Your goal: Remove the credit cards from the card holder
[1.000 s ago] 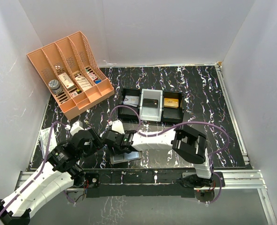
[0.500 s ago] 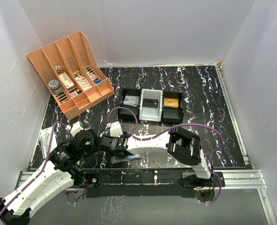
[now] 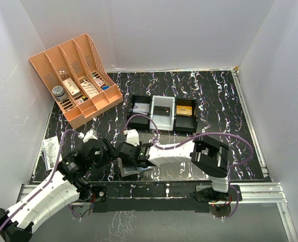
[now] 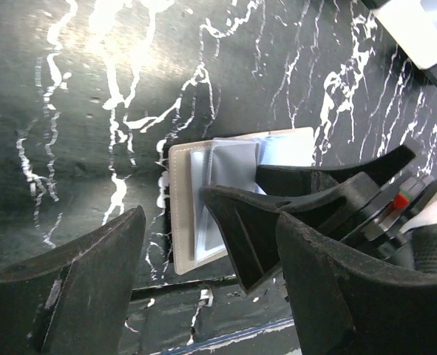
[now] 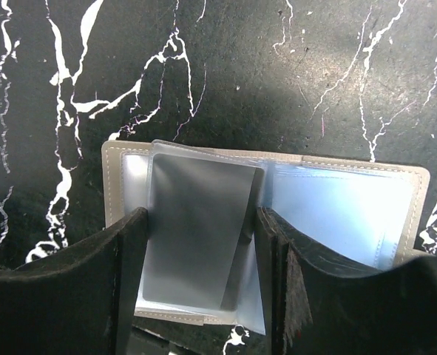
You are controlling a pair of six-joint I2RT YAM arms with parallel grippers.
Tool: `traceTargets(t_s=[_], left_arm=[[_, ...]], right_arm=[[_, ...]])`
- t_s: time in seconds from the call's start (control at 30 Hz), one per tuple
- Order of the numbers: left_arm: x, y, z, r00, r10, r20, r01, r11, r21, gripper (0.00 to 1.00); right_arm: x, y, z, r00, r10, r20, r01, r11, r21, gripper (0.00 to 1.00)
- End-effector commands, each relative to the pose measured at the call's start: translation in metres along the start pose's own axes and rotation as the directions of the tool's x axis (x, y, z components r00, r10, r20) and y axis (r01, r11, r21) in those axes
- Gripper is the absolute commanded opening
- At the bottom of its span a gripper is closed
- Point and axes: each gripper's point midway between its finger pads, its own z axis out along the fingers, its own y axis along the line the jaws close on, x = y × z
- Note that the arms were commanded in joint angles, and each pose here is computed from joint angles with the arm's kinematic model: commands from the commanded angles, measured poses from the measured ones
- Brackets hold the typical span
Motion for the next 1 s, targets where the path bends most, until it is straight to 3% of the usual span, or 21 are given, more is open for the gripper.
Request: traceTargets(t_s=[0.0, 0.17, 0.43, 0.67, 0.97], left_arm=[[0.014, -0.031, 0.006, 0.997, 0.037, -0.072, -0.025, 0.986, 0.163, 0.71], [0.023, -0.04, 0.01, 0.995, 0.036, -0.098, -0.012, 0.97, 0.242, 0.7], [0.03, -0.048, 0.01, 0.995, 0.026, -0.101, 0.009, 0.941, 0.337, 0.57], [0.037, -0.058, 0.011, 0.991, 0.066, -0.119, -0.011, 0.912, 0.41, 0.52], [0.054, -0.05, 0.023, 0.977, 0.108, -0.186, -0.027, 0.919, 0.393, 0.49]], right_arm=[[0.016, 0.005, -0.001, 0.994, 0.056, -0.094, -0.068, 0.989, -0.132, 0.49], [0.017, 0.003, -0.003, 0.986, 0.111, -0.128, -0.136, 0.968, -0.212, 0.49], [0.017, -0.002, -0.007, 0.97, 0.185, -0.16, -0.226, 0.929, -0.293, 0.5], [0.014, -0.007, -0.011, 0.955, 0.234, -0.184, -0.285, 0.895, -0.344, 0.5], [0.011, -0.012, -0.012, 0.947, 0.257, -0.194, -0.313, 0.877, -0.364, 0.5]])
